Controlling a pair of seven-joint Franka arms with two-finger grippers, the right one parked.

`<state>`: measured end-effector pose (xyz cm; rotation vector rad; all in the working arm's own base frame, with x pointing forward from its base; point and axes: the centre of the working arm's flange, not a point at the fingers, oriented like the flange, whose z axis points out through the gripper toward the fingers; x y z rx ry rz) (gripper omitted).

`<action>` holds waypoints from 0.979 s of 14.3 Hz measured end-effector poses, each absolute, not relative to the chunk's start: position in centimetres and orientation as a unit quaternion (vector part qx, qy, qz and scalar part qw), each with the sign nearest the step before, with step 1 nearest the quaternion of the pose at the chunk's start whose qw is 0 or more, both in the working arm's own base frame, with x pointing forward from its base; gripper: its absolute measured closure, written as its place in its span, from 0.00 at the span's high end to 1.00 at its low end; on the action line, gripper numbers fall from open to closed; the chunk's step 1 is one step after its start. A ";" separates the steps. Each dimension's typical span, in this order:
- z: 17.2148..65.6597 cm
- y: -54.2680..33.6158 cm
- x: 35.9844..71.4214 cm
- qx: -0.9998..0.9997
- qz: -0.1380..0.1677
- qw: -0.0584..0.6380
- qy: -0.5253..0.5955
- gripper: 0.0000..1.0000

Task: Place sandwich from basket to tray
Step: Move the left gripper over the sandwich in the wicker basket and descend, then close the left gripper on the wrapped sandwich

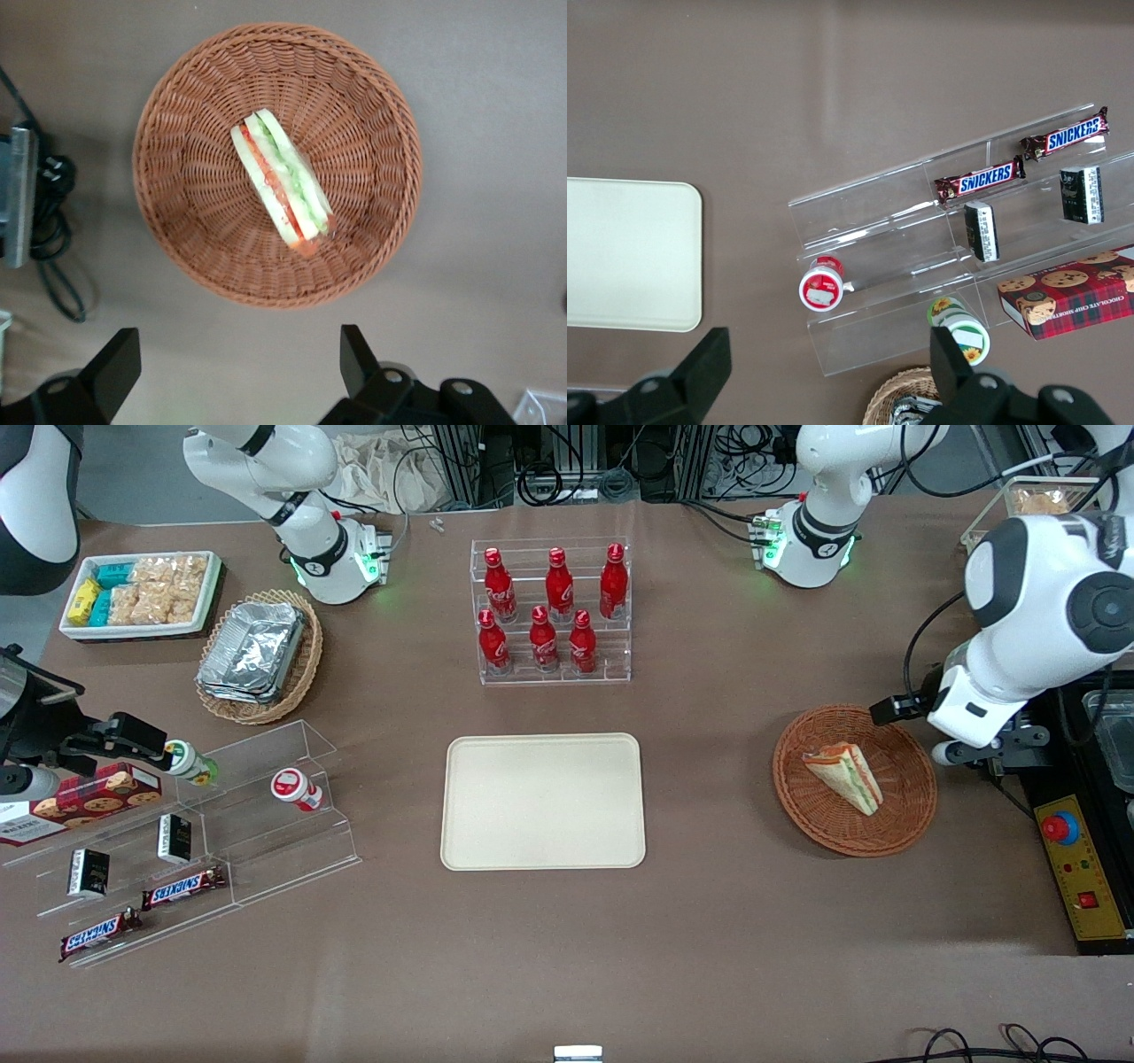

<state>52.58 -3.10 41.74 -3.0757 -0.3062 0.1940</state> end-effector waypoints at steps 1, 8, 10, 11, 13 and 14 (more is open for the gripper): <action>40.3 -3.0 52.3 -0.992 0.058 0.021 -0.107 1.00; 34.4 -2.9 52.6 -0.974 0.032 0.006 -0.222 1.00; 32.4 -3.0 52.5 -0.966 0.029 0.001 -0.257 0.99; 31.5 -3.0 52.4 -0.964 0.032 0.000 -0.265 0.99; 30.1 -3.0 52.1 -0.962 0.030 -0.003 -0.271 0.99; 29.5 -3.0 51.9 -0.962 0.025 -0.006 -0.273 0.99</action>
